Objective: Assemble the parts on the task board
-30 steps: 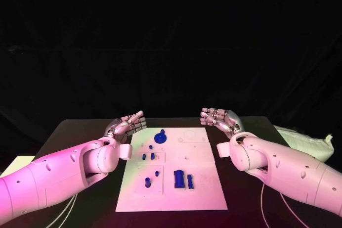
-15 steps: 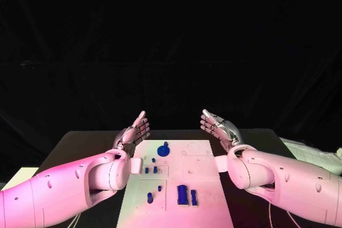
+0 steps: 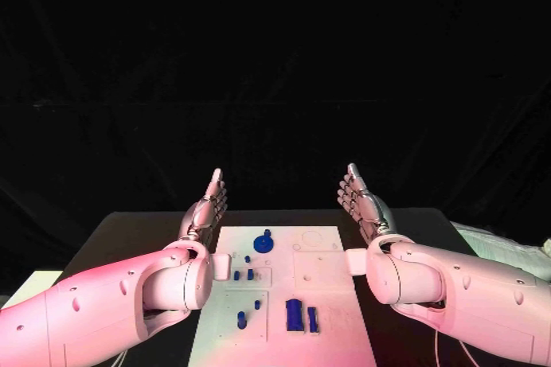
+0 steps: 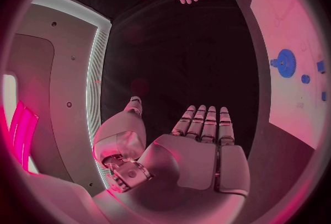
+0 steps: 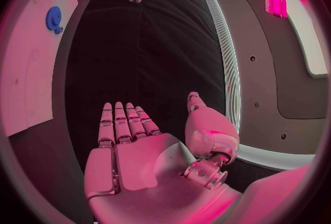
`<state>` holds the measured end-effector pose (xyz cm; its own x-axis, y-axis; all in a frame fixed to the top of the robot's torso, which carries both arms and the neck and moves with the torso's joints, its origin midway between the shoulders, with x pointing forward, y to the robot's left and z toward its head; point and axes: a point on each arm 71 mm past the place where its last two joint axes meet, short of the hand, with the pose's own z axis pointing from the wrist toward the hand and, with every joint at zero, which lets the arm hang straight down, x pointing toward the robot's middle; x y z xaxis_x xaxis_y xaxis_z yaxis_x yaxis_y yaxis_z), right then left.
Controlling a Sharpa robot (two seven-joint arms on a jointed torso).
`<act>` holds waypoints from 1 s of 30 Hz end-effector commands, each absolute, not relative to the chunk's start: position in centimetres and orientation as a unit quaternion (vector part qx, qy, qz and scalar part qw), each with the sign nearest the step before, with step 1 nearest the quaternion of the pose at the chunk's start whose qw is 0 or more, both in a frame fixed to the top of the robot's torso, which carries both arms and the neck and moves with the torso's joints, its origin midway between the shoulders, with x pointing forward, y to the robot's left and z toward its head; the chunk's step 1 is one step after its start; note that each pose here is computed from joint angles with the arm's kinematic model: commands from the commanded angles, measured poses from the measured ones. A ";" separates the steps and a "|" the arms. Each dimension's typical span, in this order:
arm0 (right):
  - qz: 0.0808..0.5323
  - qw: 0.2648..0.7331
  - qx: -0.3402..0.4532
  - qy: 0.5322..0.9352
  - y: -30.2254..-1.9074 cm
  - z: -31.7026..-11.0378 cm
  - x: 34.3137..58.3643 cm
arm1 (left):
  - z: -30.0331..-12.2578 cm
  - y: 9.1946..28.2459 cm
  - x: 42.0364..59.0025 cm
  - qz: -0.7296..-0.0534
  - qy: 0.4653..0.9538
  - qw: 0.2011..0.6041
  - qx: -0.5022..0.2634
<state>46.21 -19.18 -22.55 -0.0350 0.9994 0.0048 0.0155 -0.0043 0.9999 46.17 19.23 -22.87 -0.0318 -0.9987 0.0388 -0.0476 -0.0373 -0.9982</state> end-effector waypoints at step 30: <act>0.507 0.493 0.498 0.502 -19.2 -22.4 46.2 | -22.4 19.2 46.2 -0.507 0.502 0.493 -0.498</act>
<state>46.20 -19.33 -22.57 -0.0117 0.9999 0.0107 0.0193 -0.0105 0.9998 46.17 19.37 -22.74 -0.0127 -0.9998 0.0157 -0.0292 -0.0154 -0.9995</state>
